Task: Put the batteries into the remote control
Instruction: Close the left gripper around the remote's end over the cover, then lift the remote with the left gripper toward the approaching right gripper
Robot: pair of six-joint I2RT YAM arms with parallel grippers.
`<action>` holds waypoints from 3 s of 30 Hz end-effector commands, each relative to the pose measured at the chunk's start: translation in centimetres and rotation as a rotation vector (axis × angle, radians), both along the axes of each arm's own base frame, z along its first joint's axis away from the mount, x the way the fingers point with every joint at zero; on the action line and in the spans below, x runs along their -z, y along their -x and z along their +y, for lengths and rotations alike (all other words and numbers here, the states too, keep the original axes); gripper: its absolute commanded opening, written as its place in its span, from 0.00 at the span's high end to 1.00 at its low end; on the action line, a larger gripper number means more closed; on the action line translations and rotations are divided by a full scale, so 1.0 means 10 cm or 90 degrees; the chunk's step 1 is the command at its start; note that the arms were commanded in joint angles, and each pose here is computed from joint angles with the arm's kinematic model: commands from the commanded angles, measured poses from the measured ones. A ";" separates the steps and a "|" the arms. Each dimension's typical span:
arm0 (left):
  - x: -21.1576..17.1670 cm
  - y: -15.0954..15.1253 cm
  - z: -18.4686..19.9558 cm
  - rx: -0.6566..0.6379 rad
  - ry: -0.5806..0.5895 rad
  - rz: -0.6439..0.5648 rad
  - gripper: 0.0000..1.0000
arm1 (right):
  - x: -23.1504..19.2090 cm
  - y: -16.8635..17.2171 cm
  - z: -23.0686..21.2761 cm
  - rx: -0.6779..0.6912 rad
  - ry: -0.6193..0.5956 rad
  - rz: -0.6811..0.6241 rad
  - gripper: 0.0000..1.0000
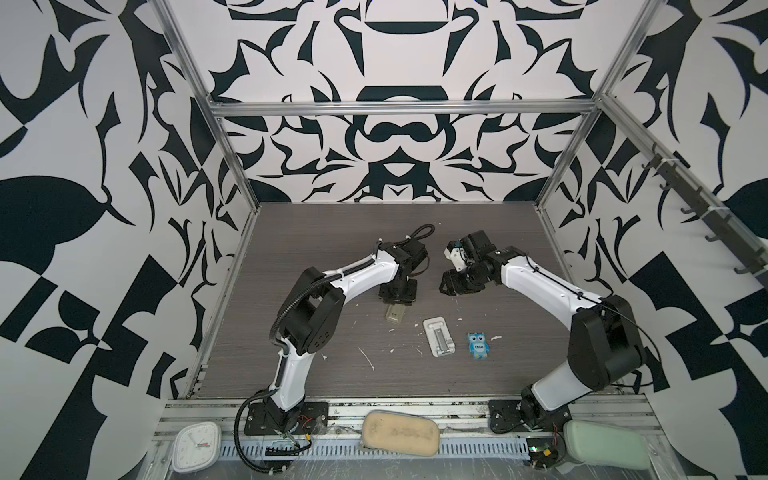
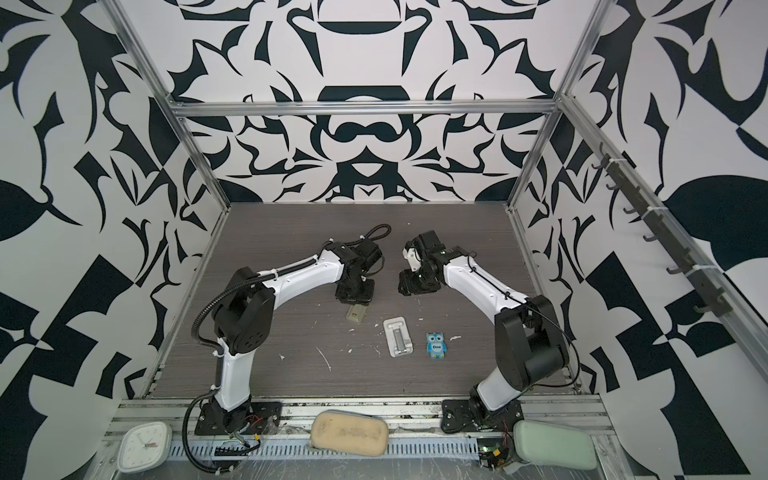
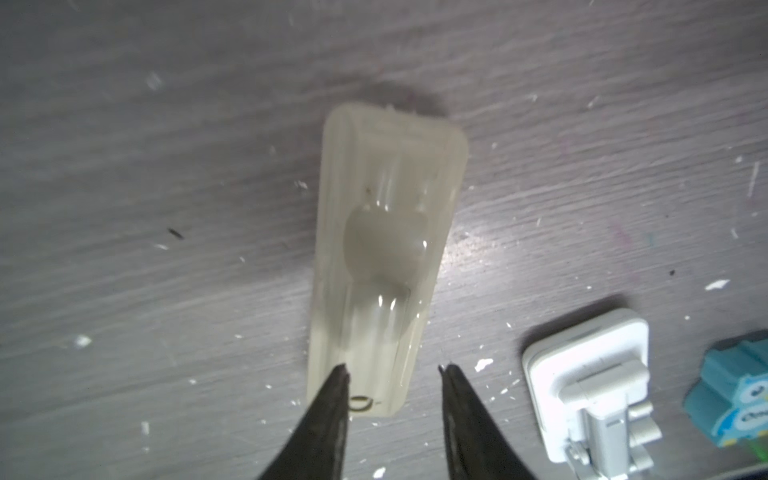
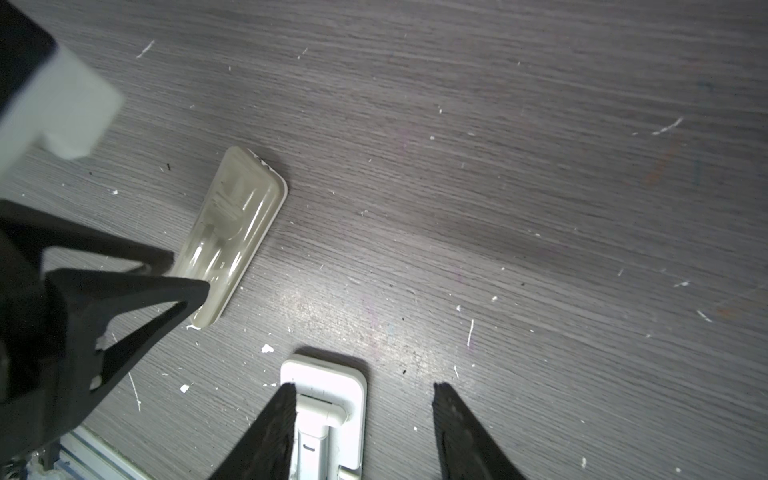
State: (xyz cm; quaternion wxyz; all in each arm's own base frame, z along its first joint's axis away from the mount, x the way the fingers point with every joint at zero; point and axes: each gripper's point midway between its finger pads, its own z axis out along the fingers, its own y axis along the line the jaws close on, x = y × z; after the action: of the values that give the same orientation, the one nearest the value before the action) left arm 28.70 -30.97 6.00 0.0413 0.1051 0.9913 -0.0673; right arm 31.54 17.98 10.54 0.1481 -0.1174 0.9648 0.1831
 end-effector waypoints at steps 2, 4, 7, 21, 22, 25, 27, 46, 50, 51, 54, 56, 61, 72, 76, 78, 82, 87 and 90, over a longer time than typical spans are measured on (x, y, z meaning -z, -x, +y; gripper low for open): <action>-0.09 0.01 0.12 -0.002 -0.044 -0.028 0.51 | -0.15 -0.04 0.02 0.001 -0.018 -0.028 0.41; -0.05 0.00 0.16 -0.007 -0.063 -0.037 0.46 | -0.17 -0.04 0.01 0.001 -0.014 -0.031 0.39; -0.03 -0.05 0.23 -0.011 -0.100 -0.062 0.44 | -0.19 -0.04 -0.02 0.003 -0.008 -0.039 0.37; 0.21 -0.10 0.38 -0.028 -0.177 -0.080 0.44 | -0.20 -0.04 -0.03 0.006 -0.005 -0.041 0.31; 0.22 -0.10 0.39 -0.031 -0.185 -0.081 0.44 | -0.21 -0.04 -0.04 0.007 -0.006 -0.043 0.31; 0.25 -0.10 0.44 -0.034 -0.206 -0.084 0.44 | -0.19 -0.02 -0.05 0.008 0.000 -0.043 0.31; 0.28 -0.11 0.45 -0.033 -0.216 -0.088 0.44 | -0.17 -0.02 -0.05 0.008 0.000 -0.040 0.30; 0.01 0.03 0.17 -0.022 -0.137 -0.087 0.36 | -0.17 -0.03 -0.08 0.013 0.004 -0.041 0.30; 0.10 0.09 0.14 -0.021 -0.112 -0.059 0.28 | -0.16 -0.03 -0.09 0.013 0.005 -0.040 0.30; 0.12 0.11 0.13 -0.020 -0.106 -0.055 0.27 | -0.16 -0.03 -0.08 0.014 0.004 -0.040 0.30; 0.18 0.10 0.14 -0.023 -0.091 -0.039 0.27 | -0.15 -0.03 -0.08 0.013 0.003 -0.039 0.30; 0.21 0.09 0.17 -0.025 -0.087 -0.030 0.27 | -0.17 -0.03 -0.08 0.012 0.002 -0.041 0.30; 0.29 0.09 0.21 -0.023 -0.063 -0.005 0.28 | -0.18 -0.03 -0.08 0.013 0.001 -0.043 0.30; 0.54 0.22 0.39 -0.015 -0.097 0.010 0.52 | -0.28 -0.08 -0.06 0.021 -0.015 -0.049 0.30; 0.50 0.19 0.36 -0.016 -0.080 -0.006 0.63 | -0.32 -0.11 -0.03 0.021 -0.028 -0.049 0.30; 0.45 0.17 0.34 -0.016 -0.069 -0.017 0.67 | -0.35 -0.12 -0.03 0.021 -0.032 -0.052 0.30; 0.26 0.11 0.24 -0.027 0.001 -0.042 0.72 | -0.52 -0.14 -0.01 0.016 -0.051 -0.071 0.30; -0.24 -0.01 0.06 -0.039 0.182 -0.090 0.78 | -0.85 -0.10 0.14 -0.016 -0.135 -0.108 0.30; -0.64 -0.07 0.00 -0.039 0.302 -0.126 0.78 | -1.12 -0.05 0.25 -0.041 -0.200 -0.136 0.29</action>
State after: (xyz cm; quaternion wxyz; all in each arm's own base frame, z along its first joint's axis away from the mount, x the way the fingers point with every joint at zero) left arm 27.78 -28.53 7.00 0.1087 0.0651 0.9770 -0.1716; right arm 31.80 18.74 16.69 0.2116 -0.1204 0.9351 0.2576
